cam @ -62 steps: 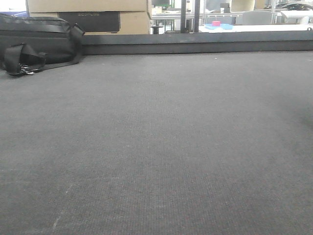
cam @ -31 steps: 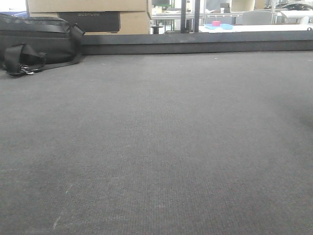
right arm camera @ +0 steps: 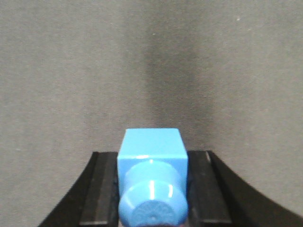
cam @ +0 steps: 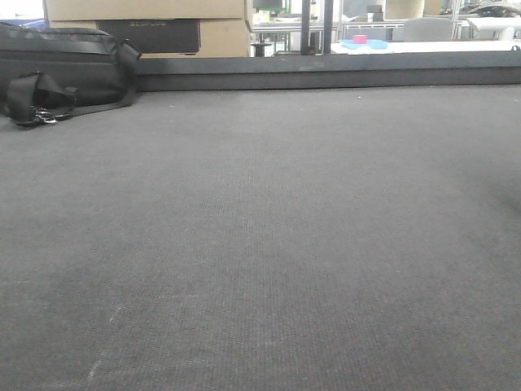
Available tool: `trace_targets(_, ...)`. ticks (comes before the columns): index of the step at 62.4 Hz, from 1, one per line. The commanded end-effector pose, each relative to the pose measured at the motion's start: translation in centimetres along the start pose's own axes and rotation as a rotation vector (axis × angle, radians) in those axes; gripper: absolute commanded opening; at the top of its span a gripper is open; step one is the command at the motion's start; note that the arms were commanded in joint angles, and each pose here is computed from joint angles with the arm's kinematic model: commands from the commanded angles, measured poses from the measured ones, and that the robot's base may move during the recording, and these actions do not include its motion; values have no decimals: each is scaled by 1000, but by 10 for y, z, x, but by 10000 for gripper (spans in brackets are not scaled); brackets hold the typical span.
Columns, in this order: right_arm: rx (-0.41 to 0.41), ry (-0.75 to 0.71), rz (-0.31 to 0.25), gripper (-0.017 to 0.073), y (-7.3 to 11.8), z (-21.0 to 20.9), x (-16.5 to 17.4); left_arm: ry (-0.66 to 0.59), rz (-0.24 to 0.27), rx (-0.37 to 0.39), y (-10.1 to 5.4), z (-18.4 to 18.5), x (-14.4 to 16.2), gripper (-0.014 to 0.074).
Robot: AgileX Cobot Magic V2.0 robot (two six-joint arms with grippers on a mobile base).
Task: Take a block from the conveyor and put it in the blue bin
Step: 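Lower the left gripper onto the green block and grasp it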
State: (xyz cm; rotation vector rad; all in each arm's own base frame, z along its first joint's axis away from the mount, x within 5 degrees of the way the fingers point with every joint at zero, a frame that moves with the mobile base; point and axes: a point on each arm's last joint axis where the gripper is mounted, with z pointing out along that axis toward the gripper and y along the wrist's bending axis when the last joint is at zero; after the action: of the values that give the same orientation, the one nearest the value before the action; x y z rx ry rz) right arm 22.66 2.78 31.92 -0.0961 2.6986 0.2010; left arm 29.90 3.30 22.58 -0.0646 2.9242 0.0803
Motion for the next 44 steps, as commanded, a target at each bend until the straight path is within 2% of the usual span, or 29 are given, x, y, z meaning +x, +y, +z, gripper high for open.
trace_targets(1,-22,-33,9,-162,2,-7,-1,-109,-33,32,-1,-31,-5,-111)
trace_targets(8,-38,-80,15,-162,4,-12,-2,-270,-73,83,-5,-70,-7,-111)
trace_targets(14,-47,-204,26,-162,5,-17,-10,-454,-112,160,-13,-106,-1,-111)
trace_targets(18,-41,-309,29,-162,4,-20,-19,-578,-98,168,-19,-122,3,-111)
trace_targets(30,-28,-457,29,-162,3,-28,-28,-871,-56,178,-31,-146,24,-111)
trace_targets(38,-16,-596,30,-162,1,-36,-22,-977,-59,179,-30,-149,47,-111)
trace_targets(44,-7,-713,34,-162,0,-43,-8,-1006,-63,177,-29,-145,65,-111)
